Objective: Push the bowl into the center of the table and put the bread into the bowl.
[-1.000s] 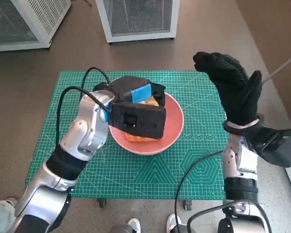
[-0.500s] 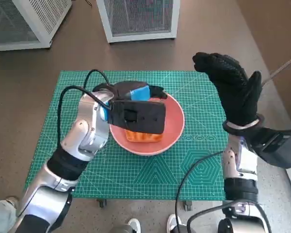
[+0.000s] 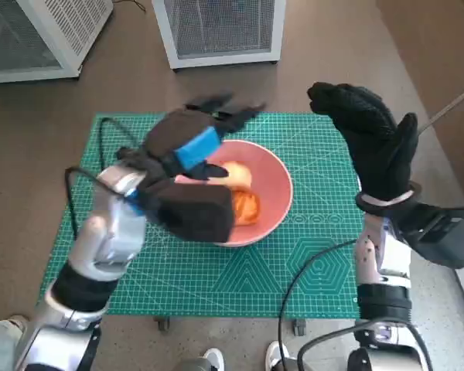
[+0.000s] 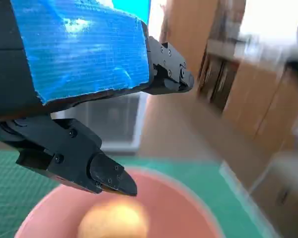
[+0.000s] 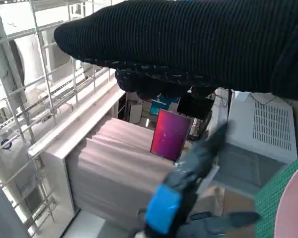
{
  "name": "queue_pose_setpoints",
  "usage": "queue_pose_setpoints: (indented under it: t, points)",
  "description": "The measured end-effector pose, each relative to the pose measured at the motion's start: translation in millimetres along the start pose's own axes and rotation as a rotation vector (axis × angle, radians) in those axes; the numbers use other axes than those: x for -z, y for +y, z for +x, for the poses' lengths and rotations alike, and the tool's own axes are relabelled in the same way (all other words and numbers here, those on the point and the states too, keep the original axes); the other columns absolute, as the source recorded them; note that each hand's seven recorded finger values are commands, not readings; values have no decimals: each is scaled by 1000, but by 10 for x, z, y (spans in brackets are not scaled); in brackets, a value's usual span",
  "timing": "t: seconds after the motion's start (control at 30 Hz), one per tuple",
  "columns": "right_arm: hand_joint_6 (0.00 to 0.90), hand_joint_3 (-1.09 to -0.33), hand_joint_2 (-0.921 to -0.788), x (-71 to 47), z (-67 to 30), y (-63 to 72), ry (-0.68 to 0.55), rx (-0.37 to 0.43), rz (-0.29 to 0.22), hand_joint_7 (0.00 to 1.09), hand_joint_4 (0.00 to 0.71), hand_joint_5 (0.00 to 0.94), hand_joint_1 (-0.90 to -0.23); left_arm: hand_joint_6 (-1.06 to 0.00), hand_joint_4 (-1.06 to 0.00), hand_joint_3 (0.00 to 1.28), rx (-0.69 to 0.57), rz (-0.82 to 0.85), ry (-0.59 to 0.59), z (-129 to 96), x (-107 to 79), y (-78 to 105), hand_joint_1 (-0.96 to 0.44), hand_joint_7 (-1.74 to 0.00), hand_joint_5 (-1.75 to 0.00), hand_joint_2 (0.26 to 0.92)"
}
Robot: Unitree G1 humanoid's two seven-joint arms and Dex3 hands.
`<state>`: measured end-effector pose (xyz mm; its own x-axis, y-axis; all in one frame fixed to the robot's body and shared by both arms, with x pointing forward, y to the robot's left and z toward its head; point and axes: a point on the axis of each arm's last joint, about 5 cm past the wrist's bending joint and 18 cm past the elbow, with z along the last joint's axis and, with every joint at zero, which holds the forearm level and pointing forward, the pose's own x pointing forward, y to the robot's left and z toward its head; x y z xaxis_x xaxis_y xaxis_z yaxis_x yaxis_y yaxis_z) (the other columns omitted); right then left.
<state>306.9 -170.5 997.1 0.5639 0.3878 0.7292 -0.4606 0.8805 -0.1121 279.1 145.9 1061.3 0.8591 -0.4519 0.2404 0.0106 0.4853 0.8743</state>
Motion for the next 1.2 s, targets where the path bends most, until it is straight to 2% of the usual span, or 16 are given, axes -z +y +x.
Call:
queue_pose_setpoints:
  t: [0.2,0.3,0.53,0.87,1.2]
  points:
    - [195,-676,-921,-9,21,16,0,5,2,277,215,1,-669,-313,-149,43,-166,-231,-108,-177,105,94,-340,-22,-7,902]
    - [196,-677,-921,-14,32,26,-1,12,2,277,215,1,-669,-311,-167,104,-228,-320,-178,-256,159,124,-415,-22,-14,915]
    - [195,-681,-921,-41,82,61,-3,17,-6,278,216,1,-665,-285,-182,192,-325,-559,-294,-373,292,63,-489,-11,-15,921]
    - [195,-684,-921,-86,155,116,-16,27,-13,286,218,2,-659,-286,-206,212,-365,-765,-306,-454,448,-69,-506,-12,-20,921]
    - [186,-680,-921,-114,205,144,-28,20,-14,294,220,2,-673,-303,-227,231,-360,-841,-300,-451,452,-94,-559,-20,-21,921]
